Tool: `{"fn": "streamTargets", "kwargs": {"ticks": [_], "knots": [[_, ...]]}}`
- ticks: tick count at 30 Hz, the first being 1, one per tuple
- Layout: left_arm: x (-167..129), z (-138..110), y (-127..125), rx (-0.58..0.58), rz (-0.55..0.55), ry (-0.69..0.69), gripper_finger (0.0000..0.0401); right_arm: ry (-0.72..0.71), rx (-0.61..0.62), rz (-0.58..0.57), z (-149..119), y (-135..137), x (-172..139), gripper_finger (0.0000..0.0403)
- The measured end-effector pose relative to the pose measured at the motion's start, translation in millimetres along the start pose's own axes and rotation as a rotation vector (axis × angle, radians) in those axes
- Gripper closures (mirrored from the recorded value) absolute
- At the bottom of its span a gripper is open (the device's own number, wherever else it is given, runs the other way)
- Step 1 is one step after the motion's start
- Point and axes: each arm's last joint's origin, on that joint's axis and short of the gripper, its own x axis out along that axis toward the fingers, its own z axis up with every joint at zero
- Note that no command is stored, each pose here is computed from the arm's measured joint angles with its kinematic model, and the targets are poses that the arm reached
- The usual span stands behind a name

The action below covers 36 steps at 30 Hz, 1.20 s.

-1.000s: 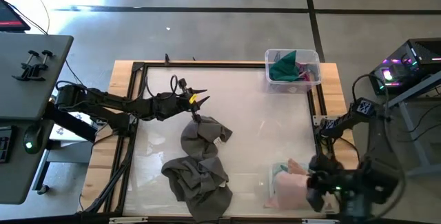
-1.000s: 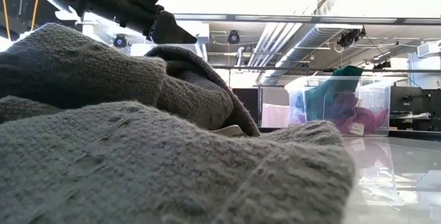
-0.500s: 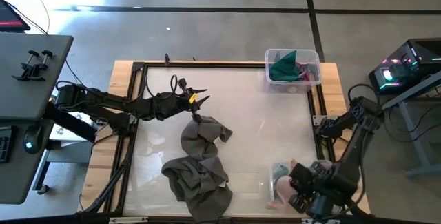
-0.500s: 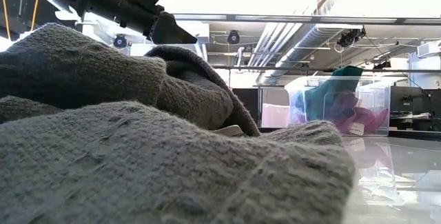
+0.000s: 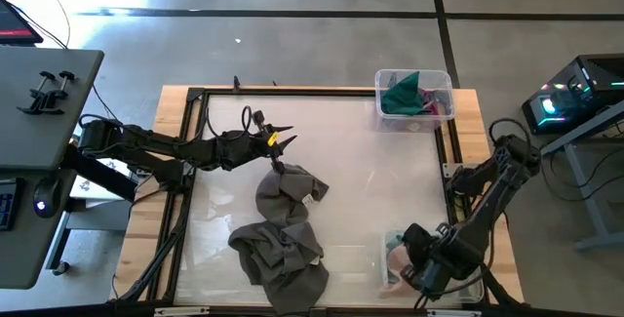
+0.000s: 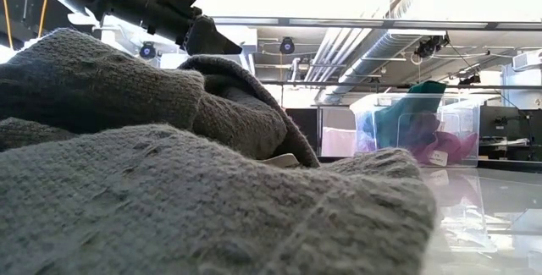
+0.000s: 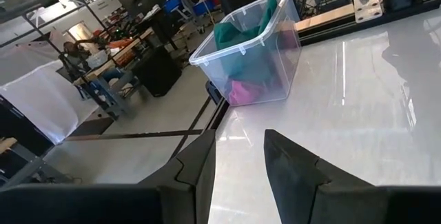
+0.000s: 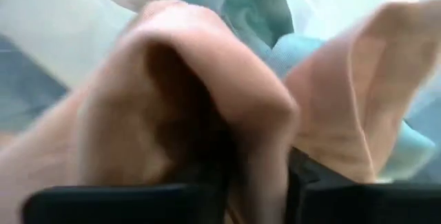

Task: Sort towels by color in basket
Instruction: Put the brown towel into the bottom transparent bin

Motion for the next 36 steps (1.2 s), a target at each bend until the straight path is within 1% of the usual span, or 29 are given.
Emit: {"fn": "streamTargets", "kwargs": {"ticks": [4, 7, 10, 11, 14, 17, 21, 22, 24, 27, 29, 32, 36], "knots": [[0, 0, 0, 0.000, 0.000, 0.000, 0.0291, 0.008, 0.021, 0.046, 1, -1, -36, 0.0278], [0, 0, 0, -0.001, 0.000, 0.000, 0.0291, 0.015, 0.082, 0.071, -1, -3, -64, 0.0259], [0, 0, 0, -0.001, 0.000, 0.000, 0.0291, -0.003, 0.143, 0.129, -7, -3, -88, 0.0261], [0, 0, 0, -0.001, 0.000, 0.000, 0.0291, -0.029, 0.143, 0.162, -9, -3, -93, 0.0266], [0, 0, 0, -0.001, 0.000, 0.000, 0.0291, -0.129, 0.087, 0.285, -15, 5, -98, 0.0292], [0, 0, 0, -0.001, 0.000, 0.001, 0.0291, -0.143, 0.084, 0.349, -19, 14, -84, 0.0330], [0, 0, 0, -0.010, -0.001, 0.001, 0.0291, -0.090, 0.086, 0.404, -24, 24, -44, 0.0386], [0, 0, 0, -0.010, -0.001, 0.001, 0.0291, -0.071, 0.082, 0.416, -25, 26, -33, 0.0394], [0, 0, 0, -0.005, -0.001, 0.002, 0.0291, -0.045, 0.090, 0.412, -27, 24, -12, 0.0397], [0, 0, 0, 0.009, -0.001, 0.002, 0.0291, -0.036, 0.139, 0.354, -26, 16, 15, 0.0392], [0, 0, 0, 0.010, -0.001, 0.002, 0.0291, -0.022, 0.162, 0.309, -26, 9, 26, 0.0396], [0, 0, 0, 0.011, -0.001, 0.002, 0.0291, 0.007, 0.166, 0.263, -26, 4, 36, 0.0401], [0, 0, 0, 0.026, -0.001, 0.002, 0.0291, 0.006, 0.146, 0.258, -25, 5, 31, 0.0401]]}}
